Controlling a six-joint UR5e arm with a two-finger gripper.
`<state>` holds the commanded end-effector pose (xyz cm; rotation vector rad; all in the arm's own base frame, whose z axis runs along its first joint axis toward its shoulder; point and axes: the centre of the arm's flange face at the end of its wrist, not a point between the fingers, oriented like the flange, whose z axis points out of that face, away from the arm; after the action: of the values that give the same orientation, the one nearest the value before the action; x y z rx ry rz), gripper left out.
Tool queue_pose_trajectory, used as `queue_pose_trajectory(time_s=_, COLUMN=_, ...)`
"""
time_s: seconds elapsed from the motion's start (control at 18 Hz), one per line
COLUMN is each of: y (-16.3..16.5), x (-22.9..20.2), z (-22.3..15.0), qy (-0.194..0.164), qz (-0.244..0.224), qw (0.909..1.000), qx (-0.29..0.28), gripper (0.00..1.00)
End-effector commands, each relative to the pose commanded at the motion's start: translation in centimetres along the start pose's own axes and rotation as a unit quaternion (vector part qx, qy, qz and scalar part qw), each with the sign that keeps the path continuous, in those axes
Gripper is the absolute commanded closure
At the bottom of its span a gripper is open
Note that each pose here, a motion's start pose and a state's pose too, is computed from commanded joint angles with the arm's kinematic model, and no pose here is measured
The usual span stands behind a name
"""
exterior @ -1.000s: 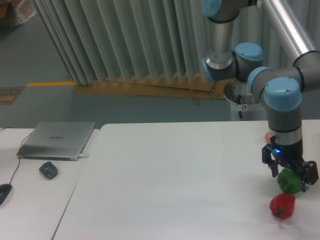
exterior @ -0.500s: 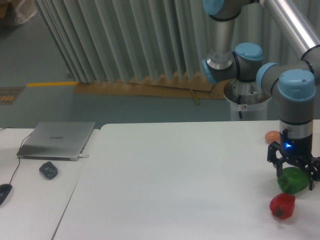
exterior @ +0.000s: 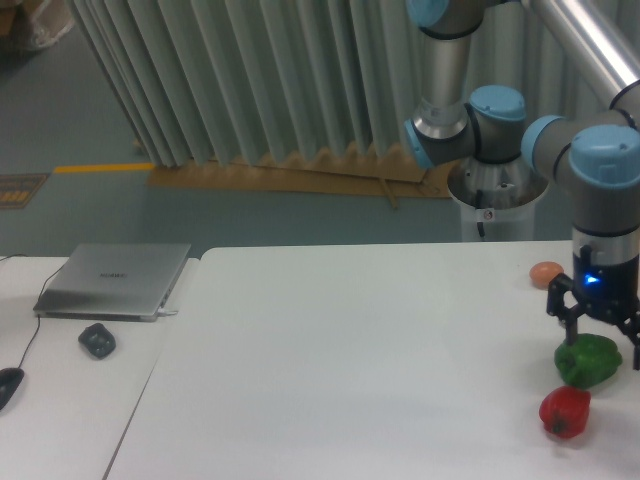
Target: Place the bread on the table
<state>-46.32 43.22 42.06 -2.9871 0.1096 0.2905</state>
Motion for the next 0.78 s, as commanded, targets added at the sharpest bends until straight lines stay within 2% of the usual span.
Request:
queue_pose_trajectory(time_s=0.06, y=2.0, x=-0.9, z=0.0, qy=0.0, qz=0.054, qw=0.9985, qx=-0.007, gripper=0.0)
queue_pose_trajectory(time_s=0.17, y=5.4, x=-2.8, z=0.4, qy=0.004, qz=0.128, qw=0.991, qx=-0.039, gripper=0.0)
queue_pose_trajectory(time_s=0.28, y=8.3, x=-4.8, z=0.3, qy=0.003, qz=0.143, qw=0.9882, qx=-0.055, gripper=0.0)
queue_pose_trajectory(time_s=0.44, y=12.8, x=-8.8, z=2.9, qy=-0.006, qz=0.128, qw=0.9901, qx=-0.059, gripper=0.0)
queue_pose_trajectory(time_s=0.61, y=14.0, x=-10.0, z=7.0, qy=0.013, qz=0.108, qw=0.9917, qx=-0.07, gripper=0.0)
queue_pose_trajectory(time_s=0.67, y=14.3, x=-10.3, z=8.6, qy=0.021, qz=0.083, qw=0.9936, qx=-0.074, gripper=0.0)
queue_pose_trajectory(time_s=0.72, y=15.7, x=-11.8, z=8.6, qy=0.014, qz=0.047, qw=0.9958, qx=-0.077, gripper=0.0)
queue_pose_trajectory(time_s=0.78, y=16.8, x=-12.6, z=9.0, qy=0.015, qz=0.033, qw=0.9964, qx=-0.076, gripper=0.0)
